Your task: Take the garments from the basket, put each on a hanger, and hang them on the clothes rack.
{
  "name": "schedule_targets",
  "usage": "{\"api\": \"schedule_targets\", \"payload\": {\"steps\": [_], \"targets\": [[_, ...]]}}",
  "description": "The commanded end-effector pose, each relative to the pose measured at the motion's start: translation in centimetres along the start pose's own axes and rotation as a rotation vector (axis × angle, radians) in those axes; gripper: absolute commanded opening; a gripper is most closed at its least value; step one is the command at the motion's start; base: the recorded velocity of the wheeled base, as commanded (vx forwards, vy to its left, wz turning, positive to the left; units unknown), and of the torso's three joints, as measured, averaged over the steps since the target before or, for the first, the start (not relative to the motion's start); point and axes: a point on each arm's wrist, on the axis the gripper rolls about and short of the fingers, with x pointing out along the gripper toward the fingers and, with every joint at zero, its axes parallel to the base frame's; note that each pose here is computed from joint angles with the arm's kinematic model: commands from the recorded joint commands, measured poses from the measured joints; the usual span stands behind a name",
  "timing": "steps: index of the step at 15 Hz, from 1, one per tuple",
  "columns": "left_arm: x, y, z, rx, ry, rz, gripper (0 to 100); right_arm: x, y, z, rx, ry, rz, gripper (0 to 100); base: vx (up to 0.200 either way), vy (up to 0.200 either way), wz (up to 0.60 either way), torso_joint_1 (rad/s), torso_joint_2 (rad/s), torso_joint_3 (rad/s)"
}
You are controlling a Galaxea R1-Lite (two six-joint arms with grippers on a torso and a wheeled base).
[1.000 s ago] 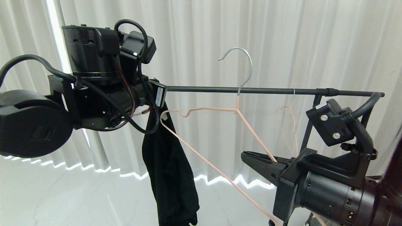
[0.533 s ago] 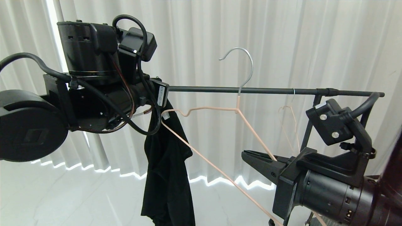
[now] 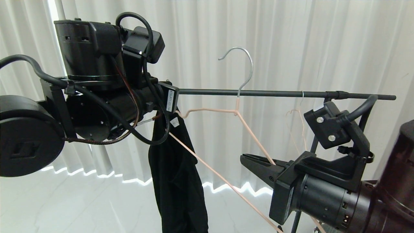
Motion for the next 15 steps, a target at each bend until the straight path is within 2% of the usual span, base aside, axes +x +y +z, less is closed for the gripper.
{"api": "schedule_targets", "payload": {"steps": [1, 3, 6, 9, 11, 12, 15], "targets": [[-0.4, -0.3, 0.3, -0.006, -0.013, -0.012, 0, 0.7, 0.0, -0.7, 0.01, 0.025, -0.007, 0, 0.0, 0.0, 0.0, 0.0, 0.0, 0.0], [-0.8, -0.3, 0.6, -0.011, -0.023, -0.016, 0, 1.3, -0.2, -1.0, 0.012, 0.036, -0.022, 0, 0.0, 0.0, 0.0, 0.0, 0.0, 0.0], [-0.8, -0.3, 0.5, -0.016, -0.022, -0.015, 0, 2.1, -0.6, -0.7, 0.022, -0.012, -0.039, 0, 0.0, 0.0, 0.0, 0.0, 0.0, 0.0], [-0.2, 0.7, 0.1, -0.019, 0.002, 0.053, 0, 2.0, -0.8, -0.4, 0.019, -0.037, -0.084, 0, 0.0, 0.0, 0.0, 0.0, 0.0, 0.0], [-0.2, 0.9, 0.2, -0.028, 0.002, 0.066, 0, 2.1, -0.9, -0.5, 0.019, -0.041, -0.106, 0, 0.0, 0.0, 0.0, 0.0, 0.0, 0.0], [-0.4, 0.6, 0.3, -0.042, -0.004, 0.054, 0, 2.3, -0.8, -0.5, 0.017, -0.04, -0.106, 0, 0.0, 0.0, 0.0, 0.0, 0.0, 0.0], [-1.7, -2.0, 1.0, -0.072, -0.031, -0.043, 0, 4.0, -0.5, -0.7, 0.017, -0.039, -0.108, 0, 0.0, 0.0, 0.0, 0.0, 0.0, 0.0]]}}
